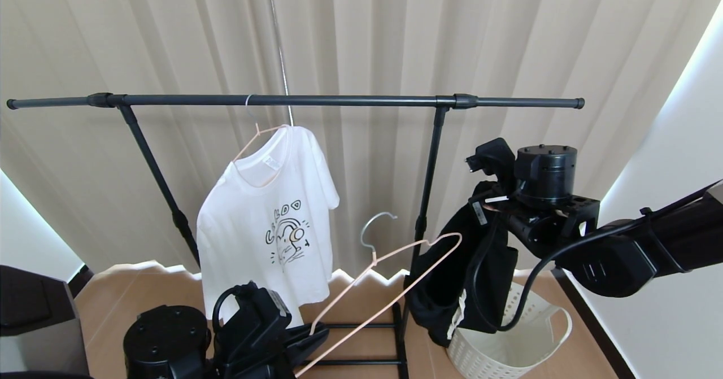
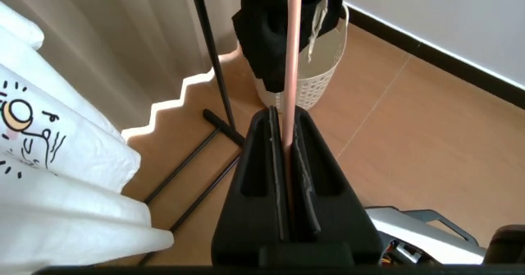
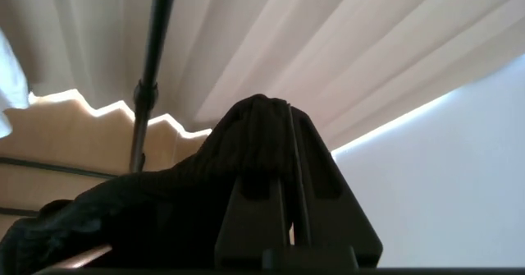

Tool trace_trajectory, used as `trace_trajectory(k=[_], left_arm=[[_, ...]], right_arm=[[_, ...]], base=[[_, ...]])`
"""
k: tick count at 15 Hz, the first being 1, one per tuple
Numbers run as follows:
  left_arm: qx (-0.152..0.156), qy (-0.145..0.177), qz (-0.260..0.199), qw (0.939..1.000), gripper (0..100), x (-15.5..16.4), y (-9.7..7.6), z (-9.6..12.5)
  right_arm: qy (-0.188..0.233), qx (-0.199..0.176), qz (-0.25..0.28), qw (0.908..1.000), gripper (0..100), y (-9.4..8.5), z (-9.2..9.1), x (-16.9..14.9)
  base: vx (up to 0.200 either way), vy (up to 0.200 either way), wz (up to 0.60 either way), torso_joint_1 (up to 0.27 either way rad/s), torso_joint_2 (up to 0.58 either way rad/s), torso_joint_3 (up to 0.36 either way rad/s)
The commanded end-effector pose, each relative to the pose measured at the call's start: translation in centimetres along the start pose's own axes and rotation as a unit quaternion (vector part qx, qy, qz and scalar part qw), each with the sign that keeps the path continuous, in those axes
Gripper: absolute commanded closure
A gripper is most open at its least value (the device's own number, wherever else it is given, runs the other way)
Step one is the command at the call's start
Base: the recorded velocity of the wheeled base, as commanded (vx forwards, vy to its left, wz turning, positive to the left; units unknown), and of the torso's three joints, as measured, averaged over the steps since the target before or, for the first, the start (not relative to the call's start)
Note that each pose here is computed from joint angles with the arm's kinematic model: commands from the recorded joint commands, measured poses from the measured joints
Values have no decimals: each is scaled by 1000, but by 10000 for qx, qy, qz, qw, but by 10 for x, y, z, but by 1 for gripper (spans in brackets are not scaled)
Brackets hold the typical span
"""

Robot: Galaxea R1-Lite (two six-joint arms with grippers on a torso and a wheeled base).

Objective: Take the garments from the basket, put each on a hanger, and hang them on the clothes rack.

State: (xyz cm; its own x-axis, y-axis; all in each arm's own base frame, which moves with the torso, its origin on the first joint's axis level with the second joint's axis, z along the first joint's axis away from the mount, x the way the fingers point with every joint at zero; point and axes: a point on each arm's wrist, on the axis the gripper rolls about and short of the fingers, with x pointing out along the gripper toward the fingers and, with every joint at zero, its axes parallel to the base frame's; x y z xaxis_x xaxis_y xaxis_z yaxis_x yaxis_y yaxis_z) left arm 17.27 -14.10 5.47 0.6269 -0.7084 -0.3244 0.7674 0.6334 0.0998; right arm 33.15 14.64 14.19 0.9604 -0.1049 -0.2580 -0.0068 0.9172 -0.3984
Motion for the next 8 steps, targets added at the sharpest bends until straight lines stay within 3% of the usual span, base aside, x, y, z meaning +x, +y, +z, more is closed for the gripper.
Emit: trace_trajectory(k=[1, 8], left_arm=[[-2, -57, 5, 10000, 100, 4, 0, 2], [-75, -328, 16, 9994, 100, 14, 2, 12]], right_arm=[[-47, -65, 201, 9998, 100, 13, 1, -11], [-272, -15, 435, 9987, 100, 23, 11, -37]], base=[[0, 0, 0, 0, 0, 0], [0, 0, 0, 0, 0, 0]])
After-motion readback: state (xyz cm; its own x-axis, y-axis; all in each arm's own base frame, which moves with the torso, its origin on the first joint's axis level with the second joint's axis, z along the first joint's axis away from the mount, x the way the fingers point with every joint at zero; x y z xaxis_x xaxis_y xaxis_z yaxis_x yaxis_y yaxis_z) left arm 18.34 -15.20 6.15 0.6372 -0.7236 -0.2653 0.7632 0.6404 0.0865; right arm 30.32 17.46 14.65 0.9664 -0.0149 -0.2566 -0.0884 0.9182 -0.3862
